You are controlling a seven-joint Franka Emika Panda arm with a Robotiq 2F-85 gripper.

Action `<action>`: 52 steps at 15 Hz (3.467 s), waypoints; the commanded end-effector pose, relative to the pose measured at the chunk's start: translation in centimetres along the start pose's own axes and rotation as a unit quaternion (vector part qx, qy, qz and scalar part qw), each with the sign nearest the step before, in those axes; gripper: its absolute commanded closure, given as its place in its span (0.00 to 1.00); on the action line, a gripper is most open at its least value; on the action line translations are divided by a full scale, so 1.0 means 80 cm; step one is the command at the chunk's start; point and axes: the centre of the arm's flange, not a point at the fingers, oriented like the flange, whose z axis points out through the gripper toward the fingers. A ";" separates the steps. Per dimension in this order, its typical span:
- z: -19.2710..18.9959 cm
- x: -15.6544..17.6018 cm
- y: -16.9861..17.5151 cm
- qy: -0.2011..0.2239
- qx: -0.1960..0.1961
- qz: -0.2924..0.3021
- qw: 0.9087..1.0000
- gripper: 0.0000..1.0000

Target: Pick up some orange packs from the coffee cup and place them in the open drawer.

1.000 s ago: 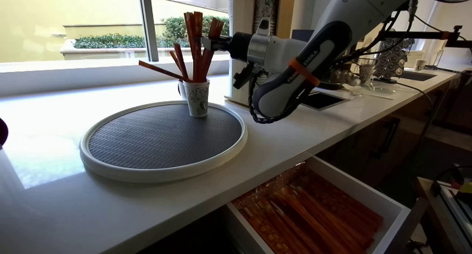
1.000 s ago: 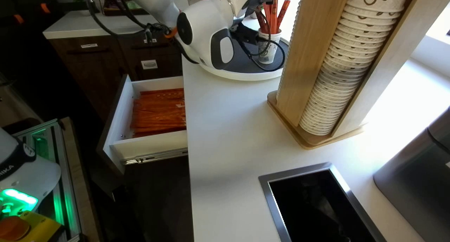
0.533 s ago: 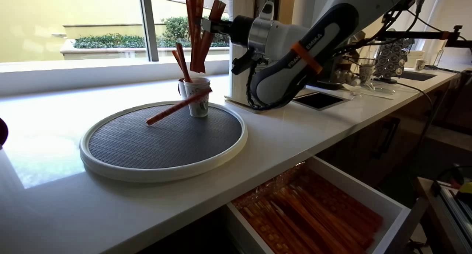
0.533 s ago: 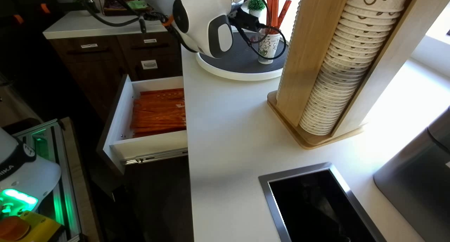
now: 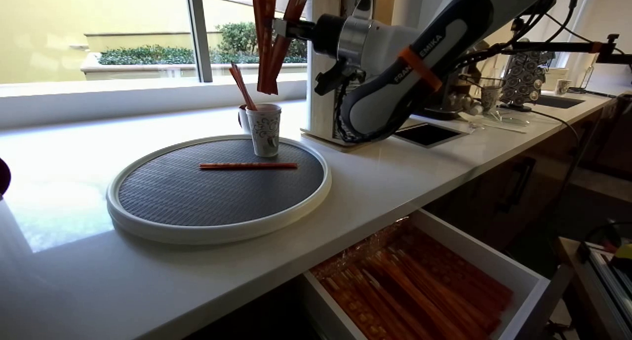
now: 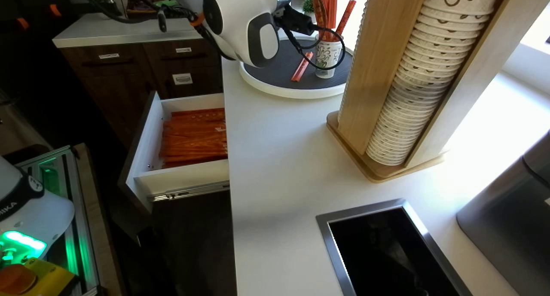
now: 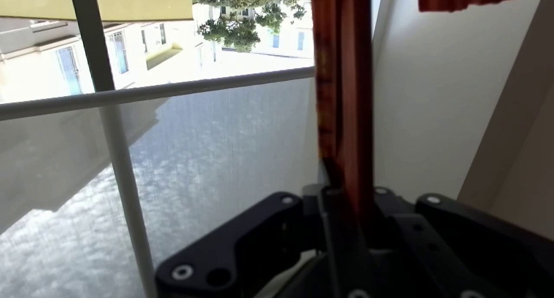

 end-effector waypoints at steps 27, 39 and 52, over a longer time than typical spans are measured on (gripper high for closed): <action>-0.187 0.195 -0.070 -0.109 0.073 0.136 0.982 0.98; -0.262 -0.008 -0.119 -0.246 0.166 0.377 0.877 0.98; -0.271 -0.049 -0.149 -0.351 0.184 0.394 0.829 0.98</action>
